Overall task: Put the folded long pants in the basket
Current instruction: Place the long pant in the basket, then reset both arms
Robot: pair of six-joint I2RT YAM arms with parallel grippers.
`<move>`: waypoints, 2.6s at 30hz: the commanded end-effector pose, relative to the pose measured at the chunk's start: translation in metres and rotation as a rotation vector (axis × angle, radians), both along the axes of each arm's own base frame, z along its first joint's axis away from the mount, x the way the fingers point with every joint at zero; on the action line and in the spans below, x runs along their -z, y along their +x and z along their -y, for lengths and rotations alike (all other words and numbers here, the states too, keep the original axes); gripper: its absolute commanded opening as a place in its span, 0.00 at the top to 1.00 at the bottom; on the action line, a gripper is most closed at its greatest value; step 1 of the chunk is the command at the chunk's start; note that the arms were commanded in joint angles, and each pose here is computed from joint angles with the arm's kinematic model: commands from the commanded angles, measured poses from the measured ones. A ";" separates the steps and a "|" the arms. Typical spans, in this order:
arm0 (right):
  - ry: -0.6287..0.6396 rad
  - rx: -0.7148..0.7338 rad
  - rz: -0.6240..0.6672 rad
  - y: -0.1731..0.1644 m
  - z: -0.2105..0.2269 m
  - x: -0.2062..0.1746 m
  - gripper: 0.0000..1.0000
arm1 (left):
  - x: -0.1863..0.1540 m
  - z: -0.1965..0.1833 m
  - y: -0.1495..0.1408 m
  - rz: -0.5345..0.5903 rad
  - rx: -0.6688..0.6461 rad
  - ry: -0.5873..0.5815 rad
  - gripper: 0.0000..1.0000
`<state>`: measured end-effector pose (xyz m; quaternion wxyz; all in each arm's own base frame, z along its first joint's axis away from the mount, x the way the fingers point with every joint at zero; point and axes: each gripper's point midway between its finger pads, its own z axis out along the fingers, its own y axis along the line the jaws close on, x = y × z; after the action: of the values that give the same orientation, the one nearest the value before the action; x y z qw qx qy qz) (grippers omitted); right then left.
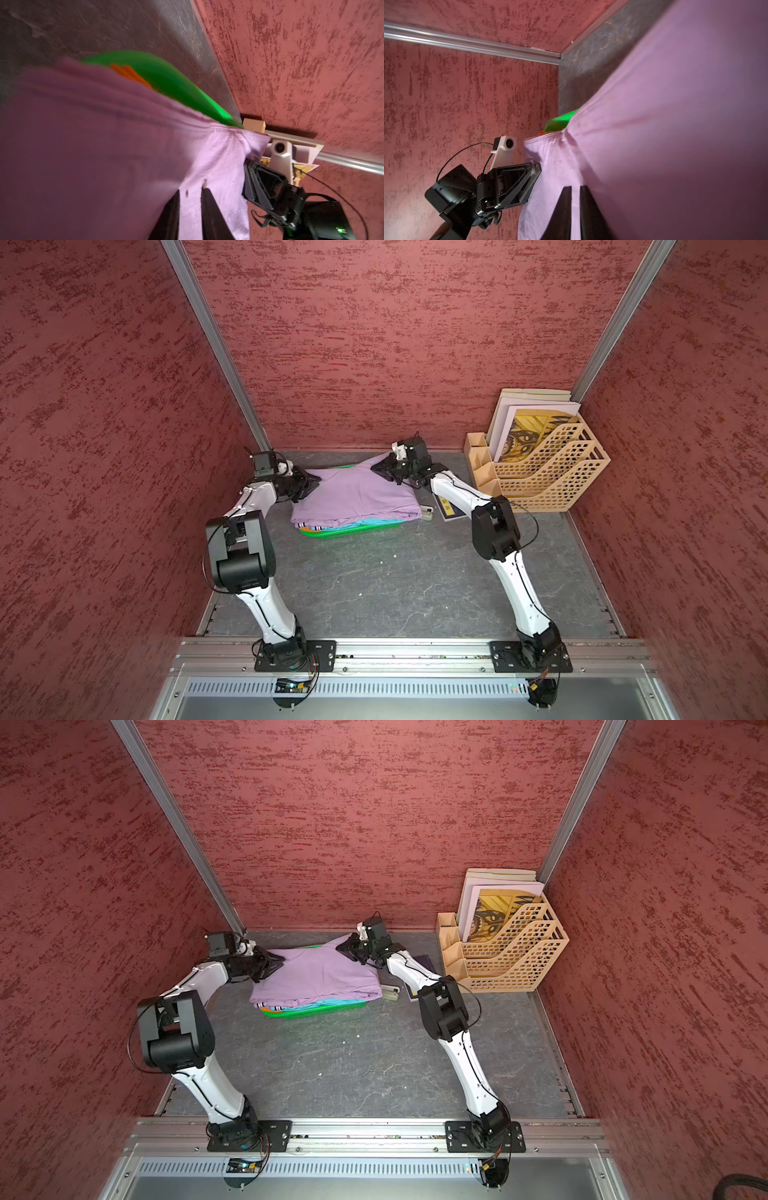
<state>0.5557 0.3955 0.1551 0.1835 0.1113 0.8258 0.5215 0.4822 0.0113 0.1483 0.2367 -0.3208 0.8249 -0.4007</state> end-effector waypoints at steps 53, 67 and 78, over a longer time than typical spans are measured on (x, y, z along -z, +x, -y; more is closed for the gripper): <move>-1.062 0.703 0.824 -0.178 0.405 0.022 0.02 | 0.030 0.003 -0.086 0.676 -0.075 1.069 0.00; -1.057 0.655 0.735 -0.156 0.411 0.035 0.02 | 0.033 0.002 -0.081 0.652 -0.047 1.040 0.00; -1.060 0.655 0.735 -0.156 0.411 0.035 0.02 | 0.034 0.001 -0.081 0.650 -0.046 1.039 0.00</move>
<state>0.4001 -0.0168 0.1197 0.6267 0.0671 0.7757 -0.0335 0.4008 0.0150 0.1260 0.6285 -0.0609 0.7753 -0.0161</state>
